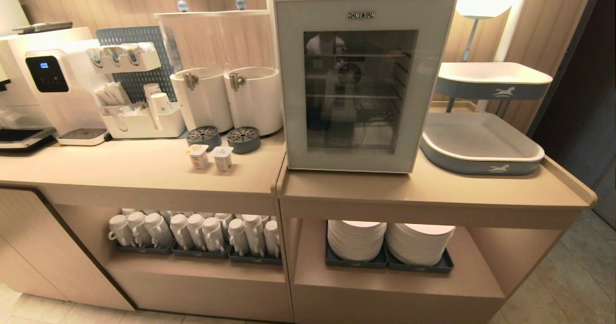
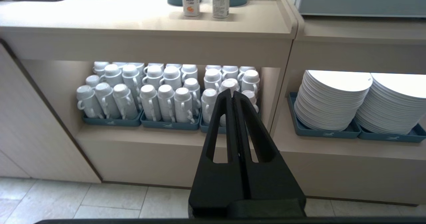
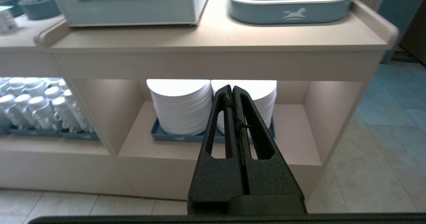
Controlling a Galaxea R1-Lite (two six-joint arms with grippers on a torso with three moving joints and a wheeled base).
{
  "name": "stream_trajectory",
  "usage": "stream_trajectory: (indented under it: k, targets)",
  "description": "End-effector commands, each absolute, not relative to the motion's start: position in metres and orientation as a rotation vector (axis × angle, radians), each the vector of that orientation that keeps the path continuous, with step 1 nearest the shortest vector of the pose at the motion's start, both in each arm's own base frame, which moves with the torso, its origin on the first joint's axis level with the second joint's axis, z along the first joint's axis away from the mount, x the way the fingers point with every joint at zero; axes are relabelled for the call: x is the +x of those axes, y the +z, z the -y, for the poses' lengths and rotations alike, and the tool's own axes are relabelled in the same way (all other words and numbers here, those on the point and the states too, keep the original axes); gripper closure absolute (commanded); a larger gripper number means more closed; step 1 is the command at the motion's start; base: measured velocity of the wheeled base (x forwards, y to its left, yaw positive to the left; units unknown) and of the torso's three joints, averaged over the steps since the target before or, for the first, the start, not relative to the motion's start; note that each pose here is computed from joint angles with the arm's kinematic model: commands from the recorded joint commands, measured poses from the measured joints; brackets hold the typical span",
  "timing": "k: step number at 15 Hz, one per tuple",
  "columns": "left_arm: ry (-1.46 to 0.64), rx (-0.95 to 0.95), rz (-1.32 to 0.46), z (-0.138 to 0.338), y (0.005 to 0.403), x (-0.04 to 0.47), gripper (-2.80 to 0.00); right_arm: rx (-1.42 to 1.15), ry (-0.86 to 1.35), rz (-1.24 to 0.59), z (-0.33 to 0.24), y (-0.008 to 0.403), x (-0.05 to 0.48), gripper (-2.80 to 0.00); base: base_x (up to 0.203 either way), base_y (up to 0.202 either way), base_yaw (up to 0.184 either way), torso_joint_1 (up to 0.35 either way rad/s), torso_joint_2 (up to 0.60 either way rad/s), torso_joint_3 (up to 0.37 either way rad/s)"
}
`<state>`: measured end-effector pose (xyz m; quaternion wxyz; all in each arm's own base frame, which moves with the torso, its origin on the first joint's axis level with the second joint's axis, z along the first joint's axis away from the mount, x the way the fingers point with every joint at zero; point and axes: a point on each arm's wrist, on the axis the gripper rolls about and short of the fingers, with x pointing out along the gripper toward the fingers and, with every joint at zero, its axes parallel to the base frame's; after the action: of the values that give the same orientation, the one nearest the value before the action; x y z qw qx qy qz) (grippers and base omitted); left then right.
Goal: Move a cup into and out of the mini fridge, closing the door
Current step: Open the freezer door
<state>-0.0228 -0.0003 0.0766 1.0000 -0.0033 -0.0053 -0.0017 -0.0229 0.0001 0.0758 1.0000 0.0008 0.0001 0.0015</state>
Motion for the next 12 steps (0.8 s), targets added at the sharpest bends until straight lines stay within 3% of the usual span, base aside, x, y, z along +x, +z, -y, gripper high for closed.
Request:
stream_trajectory:
  k: [1,3,12]
  targets:
    - [-0.003,-0.006,0.008,0.0003,0.0765,-0.0229,0.0,0.002,0.003,-0.002,-0.0001,0.0758,-0.0228,0.0,0.0,0.0,0.0,0.0,0.0,0.0]
    - [-0.003,-0.006,0.008,0.0003,0.0765,-0.0229,0.0,0.002,0.004,-0.002,-0.0001,0.0758,-0.0228,0.0,0.039,0.0,-0.002,0.001,0.0,0.001]
    - [-0.003,-0.005,0.013,0.0003,0.0768,-0.0228,0.0,0.002,0.003,-0.002,-0.0001,0.0757,-0.0228,0.0,0.177,0.0,0.0,0.004,0.0,0.002]
